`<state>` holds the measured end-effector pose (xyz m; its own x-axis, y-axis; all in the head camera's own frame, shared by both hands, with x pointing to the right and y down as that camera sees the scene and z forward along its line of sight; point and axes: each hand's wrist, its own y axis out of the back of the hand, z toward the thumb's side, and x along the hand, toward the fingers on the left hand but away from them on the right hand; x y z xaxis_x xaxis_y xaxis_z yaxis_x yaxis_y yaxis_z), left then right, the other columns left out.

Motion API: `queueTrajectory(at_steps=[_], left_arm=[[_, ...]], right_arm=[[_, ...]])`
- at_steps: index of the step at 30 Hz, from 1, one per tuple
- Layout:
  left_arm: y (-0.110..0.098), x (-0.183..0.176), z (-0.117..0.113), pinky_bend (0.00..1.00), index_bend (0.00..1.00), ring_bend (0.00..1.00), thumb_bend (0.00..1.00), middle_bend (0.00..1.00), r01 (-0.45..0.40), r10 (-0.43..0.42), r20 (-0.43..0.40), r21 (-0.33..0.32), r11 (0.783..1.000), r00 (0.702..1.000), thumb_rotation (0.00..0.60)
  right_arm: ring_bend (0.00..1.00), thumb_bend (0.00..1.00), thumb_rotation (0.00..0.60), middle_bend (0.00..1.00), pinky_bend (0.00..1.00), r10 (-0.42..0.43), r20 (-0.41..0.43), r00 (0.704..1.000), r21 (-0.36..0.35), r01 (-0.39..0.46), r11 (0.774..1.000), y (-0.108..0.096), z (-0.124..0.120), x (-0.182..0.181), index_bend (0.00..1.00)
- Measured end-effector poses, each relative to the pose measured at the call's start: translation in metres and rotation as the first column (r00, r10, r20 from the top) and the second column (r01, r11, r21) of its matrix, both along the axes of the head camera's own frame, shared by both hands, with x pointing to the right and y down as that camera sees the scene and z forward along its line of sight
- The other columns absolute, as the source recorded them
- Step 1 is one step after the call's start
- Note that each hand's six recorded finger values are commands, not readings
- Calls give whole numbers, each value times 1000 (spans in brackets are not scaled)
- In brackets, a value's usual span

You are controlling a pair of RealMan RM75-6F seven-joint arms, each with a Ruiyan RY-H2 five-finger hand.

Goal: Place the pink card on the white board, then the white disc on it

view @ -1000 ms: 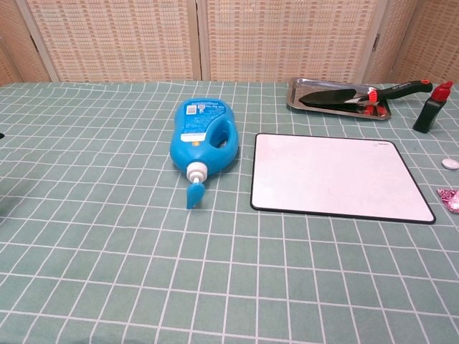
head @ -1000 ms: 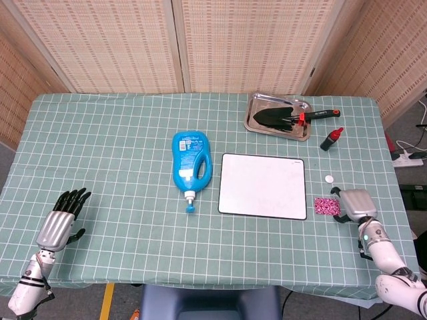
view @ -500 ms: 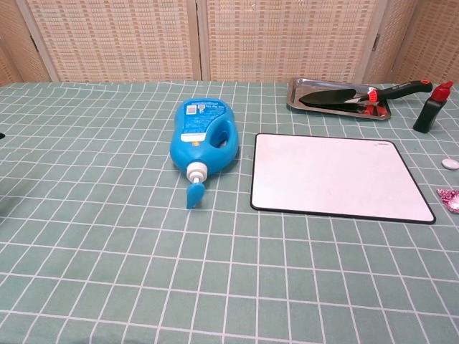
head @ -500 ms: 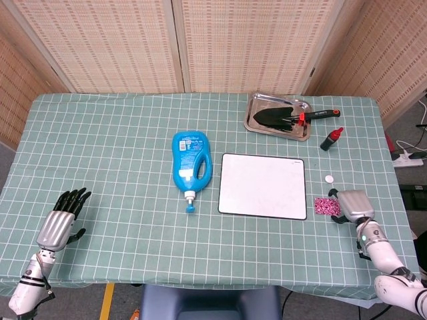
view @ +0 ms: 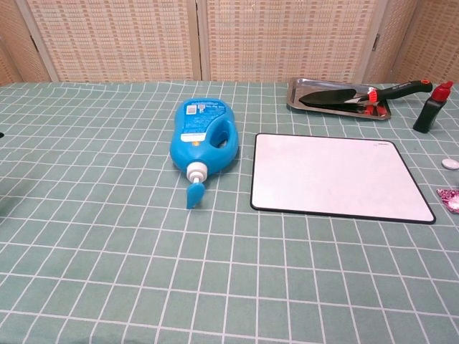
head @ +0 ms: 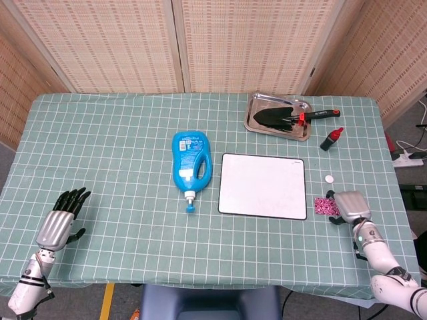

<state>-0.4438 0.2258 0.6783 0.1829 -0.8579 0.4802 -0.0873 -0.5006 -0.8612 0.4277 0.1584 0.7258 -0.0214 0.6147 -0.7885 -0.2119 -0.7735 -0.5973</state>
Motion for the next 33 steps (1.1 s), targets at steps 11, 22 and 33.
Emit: queueTrajectory(at_steps=[11,22,33], left_arm=[[0,0,-1,0,0,0,182,0,4,-4,-4,2,1000,1000,600],[0,0,-1,0,0,0,183,0,7,-7,-6,0,1000,1000,600],[0,1,-2,0,0,0,182,0,7,-7,-12,5,1000,1000,600]], right_arm=[[885,266,550,931,966,-3,-15,1000,5,3,1000,-1,2,1,320],[888,265,550,933,966,-2,-22,1000,3,2,1000,-2,3,2,342],[888,266,550,933,966,-4,-33,999,-2,4,1000,-2,5,3,355]])
